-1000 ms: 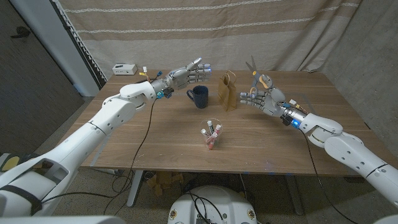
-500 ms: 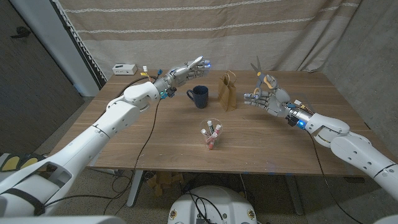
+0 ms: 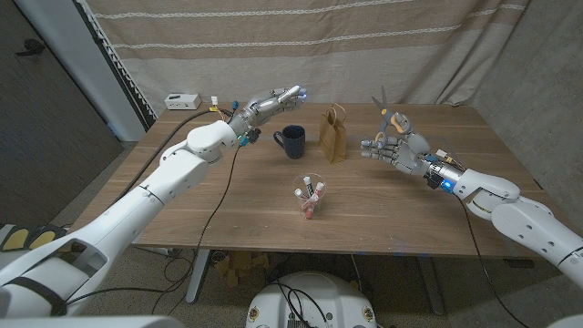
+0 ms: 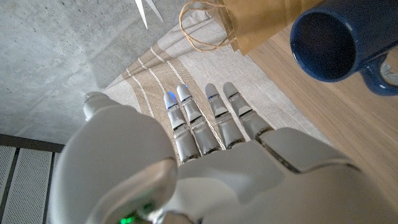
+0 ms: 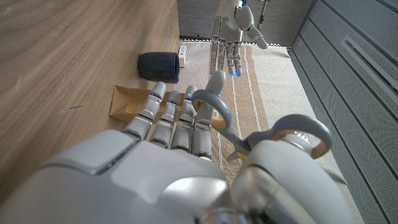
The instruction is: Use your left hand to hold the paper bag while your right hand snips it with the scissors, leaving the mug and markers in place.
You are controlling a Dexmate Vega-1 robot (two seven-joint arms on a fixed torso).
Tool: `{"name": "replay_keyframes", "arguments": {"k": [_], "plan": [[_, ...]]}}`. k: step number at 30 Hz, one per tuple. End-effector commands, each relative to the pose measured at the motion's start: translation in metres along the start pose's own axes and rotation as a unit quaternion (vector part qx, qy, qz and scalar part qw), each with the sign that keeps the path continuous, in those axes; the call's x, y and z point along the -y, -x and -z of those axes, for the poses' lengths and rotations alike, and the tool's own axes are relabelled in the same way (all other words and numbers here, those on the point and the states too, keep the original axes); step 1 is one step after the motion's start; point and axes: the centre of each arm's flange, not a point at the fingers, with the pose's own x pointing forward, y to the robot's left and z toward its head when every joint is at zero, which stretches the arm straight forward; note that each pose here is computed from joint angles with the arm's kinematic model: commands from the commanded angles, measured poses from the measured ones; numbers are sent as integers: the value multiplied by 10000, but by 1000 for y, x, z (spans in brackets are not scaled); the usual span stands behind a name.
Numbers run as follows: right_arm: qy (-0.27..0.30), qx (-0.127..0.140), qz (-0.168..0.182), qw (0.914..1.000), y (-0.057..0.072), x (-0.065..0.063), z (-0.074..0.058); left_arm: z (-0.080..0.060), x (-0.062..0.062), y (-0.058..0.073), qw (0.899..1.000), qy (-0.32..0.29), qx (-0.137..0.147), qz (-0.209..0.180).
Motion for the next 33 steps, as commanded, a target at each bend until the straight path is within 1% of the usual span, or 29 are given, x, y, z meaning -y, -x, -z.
{"name": "replay_keyframes", "arguments": {"k": [1,3,8,12,17,26,33], "plan": [[67,-105,-68,9999,13,-4,-1,-9,2,-12,9996,-268,17,-26],[69,-108,-113,9999,14,-5,-2,-8,2,-14,10000,-80,34,43],[63,-98,-134,9998,15,-6,-1,-11,2,-13,9998,-189,50,10],[74,-87,-166,9998,13,-9,-1,-16,-1,-10,9990,-455,46,-22],[132,-83,-236,9996,11,-13,-4,-18,-5,-9,9983,-576,32,-18],[246,-46,-315,9992,13,-18,-10,-29,-13,-11,9929,-1182,-44,-111],[311,-6,-368,9988,15,-22,-13,-33,-15,-15,9923,-1233,-106,-57]]}}
